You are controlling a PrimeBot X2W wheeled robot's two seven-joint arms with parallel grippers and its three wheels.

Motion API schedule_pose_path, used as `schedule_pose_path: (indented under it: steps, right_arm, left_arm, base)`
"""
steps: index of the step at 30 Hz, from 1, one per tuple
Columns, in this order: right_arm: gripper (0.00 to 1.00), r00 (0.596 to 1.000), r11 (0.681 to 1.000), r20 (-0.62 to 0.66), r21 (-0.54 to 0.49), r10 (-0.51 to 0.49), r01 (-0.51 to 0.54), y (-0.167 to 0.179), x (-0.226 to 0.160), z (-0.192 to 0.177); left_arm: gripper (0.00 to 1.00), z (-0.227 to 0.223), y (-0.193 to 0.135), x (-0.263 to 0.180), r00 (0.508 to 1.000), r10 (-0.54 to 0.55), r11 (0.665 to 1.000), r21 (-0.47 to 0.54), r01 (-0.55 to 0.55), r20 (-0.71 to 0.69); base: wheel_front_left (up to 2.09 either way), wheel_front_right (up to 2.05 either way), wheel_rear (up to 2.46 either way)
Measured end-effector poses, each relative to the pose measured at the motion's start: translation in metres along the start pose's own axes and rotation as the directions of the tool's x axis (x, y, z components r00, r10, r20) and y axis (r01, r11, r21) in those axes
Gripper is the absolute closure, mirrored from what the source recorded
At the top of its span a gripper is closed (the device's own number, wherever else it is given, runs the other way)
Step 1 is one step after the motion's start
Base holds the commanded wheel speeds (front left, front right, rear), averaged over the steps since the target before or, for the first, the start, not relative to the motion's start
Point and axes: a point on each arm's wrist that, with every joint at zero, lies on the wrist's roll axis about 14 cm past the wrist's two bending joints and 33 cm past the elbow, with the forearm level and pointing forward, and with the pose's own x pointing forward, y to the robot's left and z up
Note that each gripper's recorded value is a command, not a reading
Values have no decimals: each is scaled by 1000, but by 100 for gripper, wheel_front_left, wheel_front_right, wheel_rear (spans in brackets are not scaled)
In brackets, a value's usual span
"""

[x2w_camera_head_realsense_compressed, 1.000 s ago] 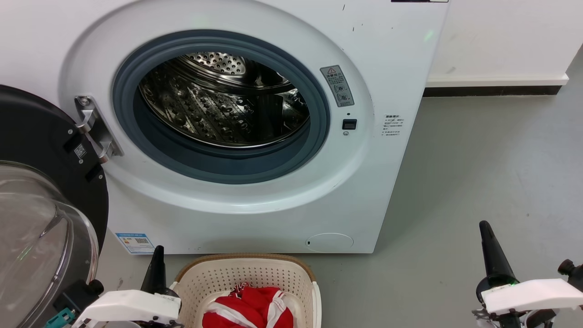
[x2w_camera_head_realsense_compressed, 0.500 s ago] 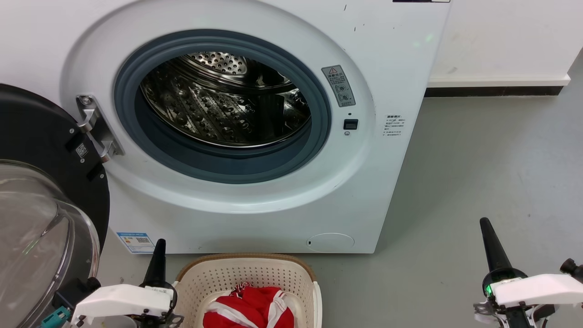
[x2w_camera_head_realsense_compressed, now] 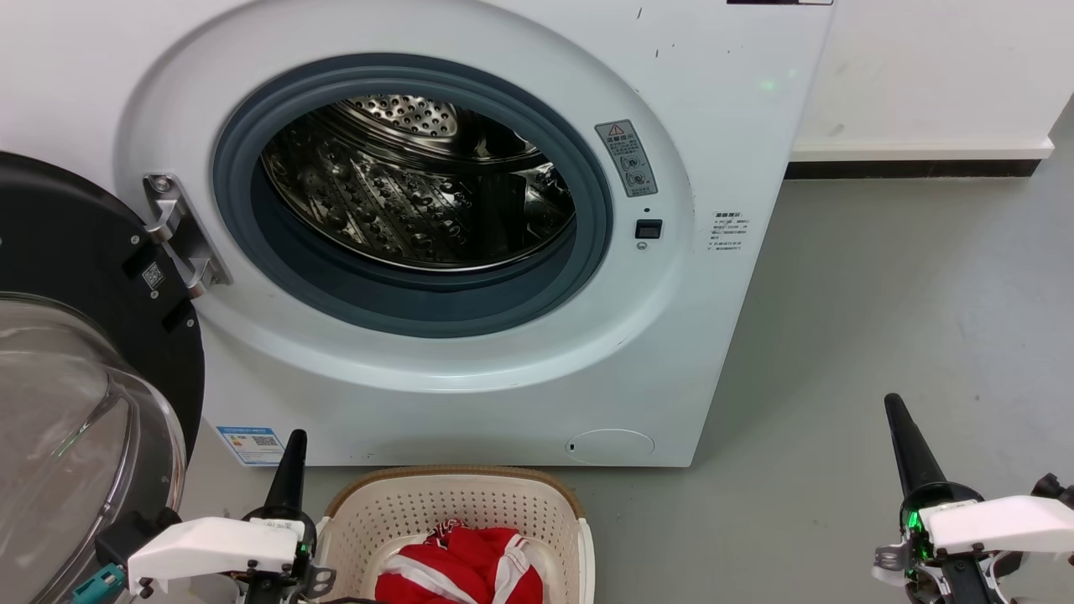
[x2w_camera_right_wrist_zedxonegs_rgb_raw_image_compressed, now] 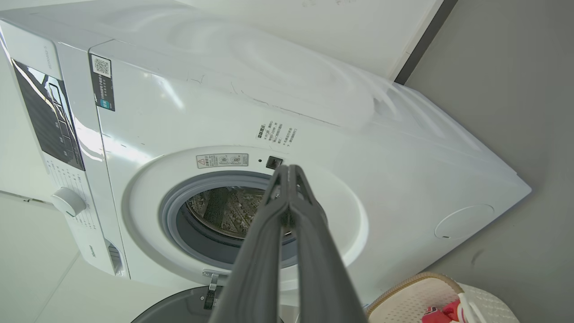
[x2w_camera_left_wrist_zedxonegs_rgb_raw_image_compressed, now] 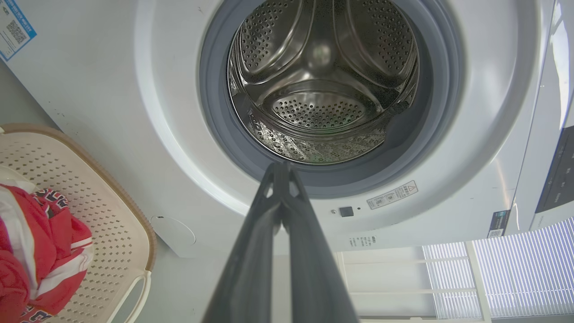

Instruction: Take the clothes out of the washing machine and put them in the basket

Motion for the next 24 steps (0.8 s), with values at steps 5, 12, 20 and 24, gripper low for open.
schedule_pose_path:
  steps: [5, 12, 20, 24]
  right_arm:
    - [100, 1000, 999, -3, 47, 0, 1, 0, 1, 0]
    - [100, 1000, 994, -6, 110, -1, 1, 0, 3, 1]
    - [100, 1000, 984, -11, 177, 3, -1, 1, 6, 1]
    - [100, 1000, 978, -12, 209, 6, -4, 2, 7, 1]
  left_arm:
    - [100, 2, -4, 2, 1000, -17, 999, -46, 17, 2]
    - [100, 3, -6, 3, 1000, -29, 994, -109, 29, 0]
    - [100, 5, -12, 5, 999, -53, 983, -177, 52, 0]
    - [100, 5, -13, 5, 998, -61, 976, -208, 60, 0]
  base:
    - [0, 0, 0]
    - [0, 0, 0]
    - [0, 0, 0]
    - [0, 0, 0]
